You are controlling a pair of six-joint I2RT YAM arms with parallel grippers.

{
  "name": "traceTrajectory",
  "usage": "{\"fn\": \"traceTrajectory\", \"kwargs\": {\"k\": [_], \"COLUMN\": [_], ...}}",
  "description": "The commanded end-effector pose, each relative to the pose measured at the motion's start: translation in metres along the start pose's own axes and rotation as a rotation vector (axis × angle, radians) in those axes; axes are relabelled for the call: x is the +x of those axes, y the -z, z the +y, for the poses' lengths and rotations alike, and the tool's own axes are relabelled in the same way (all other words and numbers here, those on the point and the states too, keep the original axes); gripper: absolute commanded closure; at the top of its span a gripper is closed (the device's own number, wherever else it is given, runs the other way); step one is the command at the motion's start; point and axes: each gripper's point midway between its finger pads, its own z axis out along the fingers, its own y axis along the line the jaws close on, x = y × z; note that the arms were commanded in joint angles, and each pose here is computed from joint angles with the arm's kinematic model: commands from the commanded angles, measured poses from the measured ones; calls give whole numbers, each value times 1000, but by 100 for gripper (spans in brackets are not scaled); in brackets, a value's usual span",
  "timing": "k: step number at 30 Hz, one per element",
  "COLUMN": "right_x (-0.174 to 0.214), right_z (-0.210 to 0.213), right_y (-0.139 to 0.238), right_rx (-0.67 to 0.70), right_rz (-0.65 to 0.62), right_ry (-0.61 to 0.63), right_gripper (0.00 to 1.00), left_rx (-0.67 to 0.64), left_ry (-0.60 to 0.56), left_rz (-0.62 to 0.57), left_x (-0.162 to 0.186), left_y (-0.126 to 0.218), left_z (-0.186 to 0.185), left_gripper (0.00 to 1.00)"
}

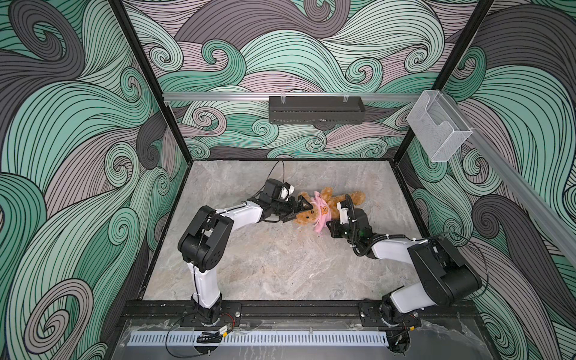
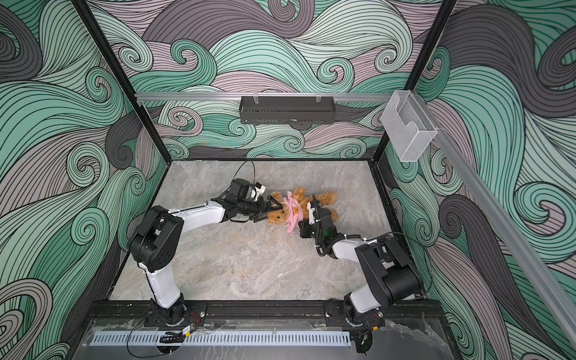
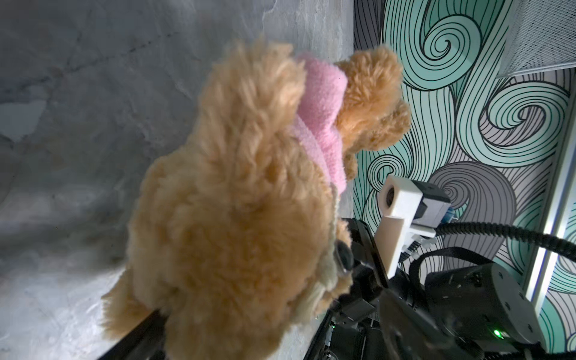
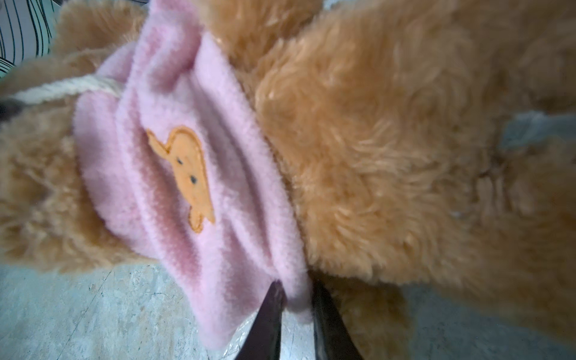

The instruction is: Dress the teddy bear

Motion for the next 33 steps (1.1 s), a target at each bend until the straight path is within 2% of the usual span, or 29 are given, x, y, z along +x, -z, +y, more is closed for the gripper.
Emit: {"fn": "traceTrajectory", "kwargs": {"k": [1, 10, 20, 26, 33], "right_x": [-7, -1, 3, 2, 3], "right_z": [7, 1, -3, -4, -5], "right_y": [-2, -3, -6, -7, -8], "right_rx": [-18, 4, 16, 21, 22], "right_rz": [-8, 11, 25, 32, 40], "right_ry": [20, 34, 39, 46, 50], "right_gripper": [80, 80, 81, 81, 82], "left_rx": [-39, -83, 21, 34, 28], "left_ry": [-18, -79, -30, 44, 60], "left_rz": [33, 6, -71, -48, 29], "left_x": [0, -6, -34, -50, -41], "left_y": [-9, 10, 47, 31, 2], "left_z": [13, 21, 19, 22, 26], "left_gripper": [1, 2, 2, 3, 9]}}
